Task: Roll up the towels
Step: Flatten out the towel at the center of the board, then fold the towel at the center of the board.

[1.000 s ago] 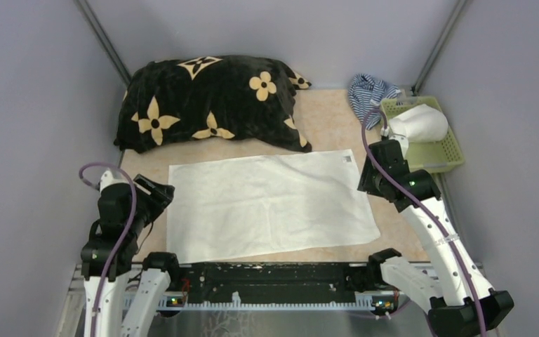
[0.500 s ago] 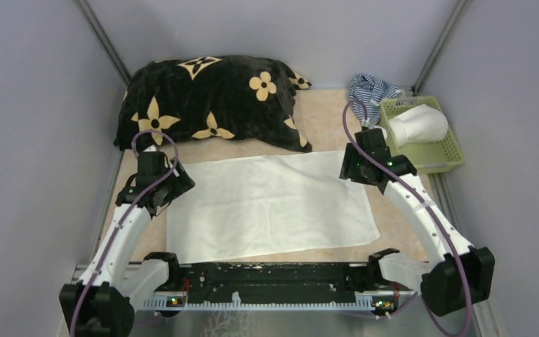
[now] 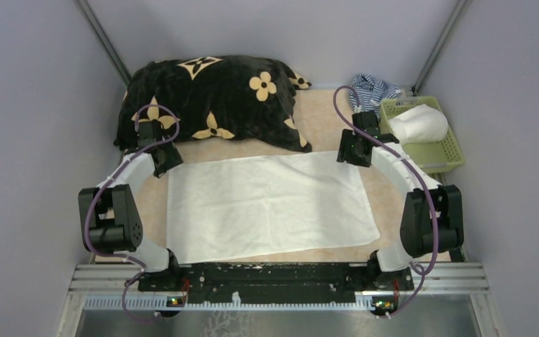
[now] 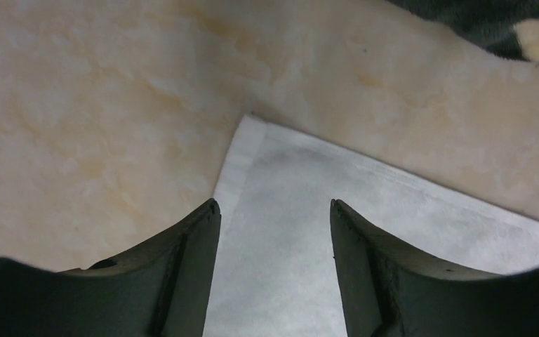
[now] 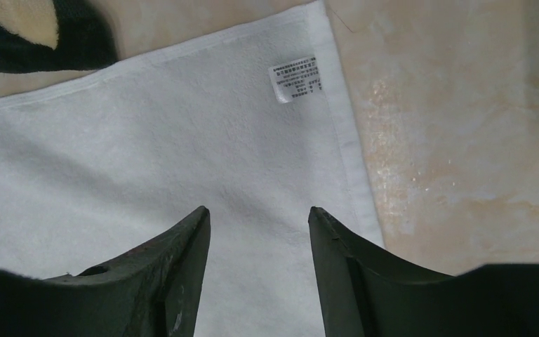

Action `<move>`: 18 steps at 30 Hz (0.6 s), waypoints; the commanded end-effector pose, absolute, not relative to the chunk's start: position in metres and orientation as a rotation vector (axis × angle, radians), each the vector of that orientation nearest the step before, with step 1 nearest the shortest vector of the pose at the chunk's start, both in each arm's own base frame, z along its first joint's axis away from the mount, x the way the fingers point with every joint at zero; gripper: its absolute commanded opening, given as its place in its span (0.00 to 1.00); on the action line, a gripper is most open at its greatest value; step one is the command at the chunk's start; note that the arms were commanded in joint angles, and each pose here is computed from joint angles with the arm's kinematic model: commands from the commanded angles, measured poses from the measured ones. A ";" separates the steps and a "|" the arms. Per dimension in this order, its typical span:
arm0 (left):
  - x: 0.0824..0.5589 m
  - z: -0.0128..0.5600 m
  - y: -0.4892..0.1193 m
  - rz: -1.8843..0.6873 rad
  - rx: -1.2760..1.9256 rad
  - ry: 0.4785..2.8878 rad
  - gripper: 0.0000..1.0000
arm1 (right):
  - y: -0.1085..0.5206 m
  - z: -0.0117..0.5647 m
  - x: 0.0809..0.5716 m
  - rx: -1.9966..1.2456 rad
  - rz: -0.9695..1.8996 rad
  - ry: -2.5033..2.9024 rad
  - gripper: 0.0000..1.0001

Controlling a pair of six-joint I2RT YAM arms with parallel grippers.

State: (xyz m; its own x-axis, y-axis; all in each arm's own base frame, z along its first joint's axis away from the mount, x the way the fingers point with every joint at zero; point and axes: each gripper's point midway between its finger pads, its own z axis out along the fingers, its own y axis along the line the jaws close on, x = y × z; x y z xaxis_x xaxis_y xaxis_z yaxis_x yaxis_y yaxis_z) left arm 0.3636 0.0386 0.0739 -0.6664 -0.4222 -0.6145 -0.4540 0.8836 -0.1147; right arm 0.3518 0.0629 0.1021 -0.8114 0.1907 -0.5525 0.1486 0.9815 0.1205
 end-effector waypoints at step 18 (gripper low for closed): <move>0.404 0.035 0.064 0.044 -0.067 2.547 0.51 | 0.089 0.117 0.365 0.109 0.272 2.467 0.50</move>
